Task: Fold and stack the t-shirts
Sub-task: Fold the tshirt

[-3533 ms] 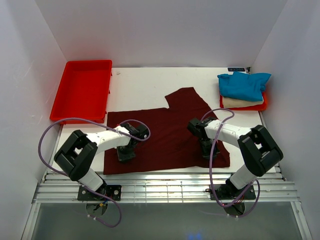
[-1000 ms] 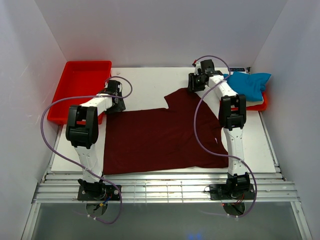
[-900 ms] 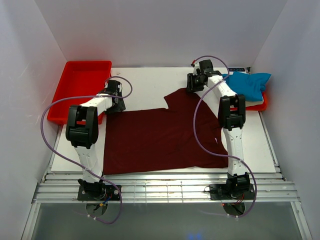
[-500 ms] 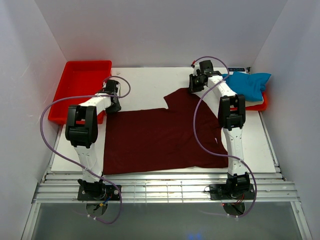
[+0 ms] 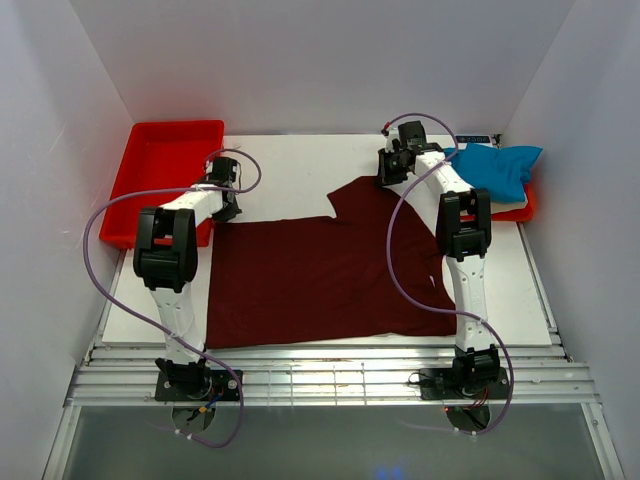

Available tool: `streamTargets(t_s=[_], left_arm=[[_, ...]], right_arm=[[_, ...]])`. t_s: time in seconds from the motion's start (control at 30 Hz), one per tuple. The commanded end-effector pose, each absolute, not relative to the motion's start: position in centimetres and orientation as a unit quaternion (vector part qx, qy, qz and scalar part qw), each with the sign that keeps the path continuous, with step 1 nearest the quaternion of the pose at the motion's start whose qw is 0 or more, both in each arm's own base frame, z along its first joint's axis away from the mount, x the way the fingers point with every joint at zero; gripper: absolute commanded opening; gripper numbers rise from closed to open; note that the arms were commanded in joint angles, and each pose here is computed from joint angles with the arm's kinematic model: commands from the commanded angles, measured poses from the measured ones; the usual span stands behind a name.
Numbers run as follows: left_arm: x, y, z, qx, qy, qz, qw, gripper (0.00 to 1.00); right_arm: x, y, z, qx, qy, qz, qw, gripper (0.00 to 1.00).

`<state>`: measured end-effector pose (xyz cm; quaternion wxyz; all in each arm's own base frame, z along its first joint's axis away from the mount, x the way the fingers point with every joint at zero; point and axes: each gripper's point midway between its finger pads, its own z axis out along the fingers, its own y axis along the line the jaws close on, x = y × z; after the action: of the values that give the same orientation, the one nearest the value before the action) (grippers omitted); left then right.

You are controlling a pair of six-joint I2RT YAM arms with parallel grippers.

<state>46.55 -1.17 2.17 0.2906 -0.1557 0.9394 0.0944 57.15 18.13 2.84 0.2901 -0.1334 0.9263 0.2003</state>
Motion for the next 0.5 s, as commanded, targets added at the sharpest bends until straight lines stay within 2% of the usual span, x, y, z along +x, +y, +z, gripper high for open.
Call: streamTargets(t_s=[0.0, 0.17, 0.2, 0.23, 0.3, 0.33, 0.47], left_arm=[[43.4, -0.1, -1.0, -0.154, 0.955, 0.112, 0.228, 0.00], [42.9, -0.3, 0.4, -0.157, 0.953, 0.105, 0.236, 0.00], [42.9, -0.4, 1.1, -0.161, 0.952, 0.099, 0.243, 0.14], [42.8, -0.4, 1.4, -0.164, 0.951, 0.097, 0.245, 0.20], [42.9, -0.5, 2.2, -0.170, 0.948, 0.093, 0.252, 0.30], [43.1, -0.5, 2.9, -0.173, 0.945, 0.091, 0.261, 0.39], [43.2, -0.5, 4.1, -0.183, 0.941, 0.089, 0.268, 0.47]], right_arm=[[55.4, 17.9, 2.1, -0.139, 0.936, 0.190, 0.260, 0.16], [54.9, 17.8, 1.8, -0.139, 0.939, 0.189, 0.252, 0.18], [54.8, 17.8, 1.8, -0.139, 0.939, 0.188, 0.251, 0.22], [54.9, 17.7, 1.8, -0.138, 0.940, 0.187, 0.252, 0.29], [54.7, 17.7, 1.7, -0.137, 0.940, 0.187, 0.249, 0.32], [54.7, 17.8, 1.7, -0.137, 0.940, 0.189, 0.248, 0.33], [54.2, 18.0, 1.3, -0.141, 0.941, 0.192, 0.240, 0.33]])
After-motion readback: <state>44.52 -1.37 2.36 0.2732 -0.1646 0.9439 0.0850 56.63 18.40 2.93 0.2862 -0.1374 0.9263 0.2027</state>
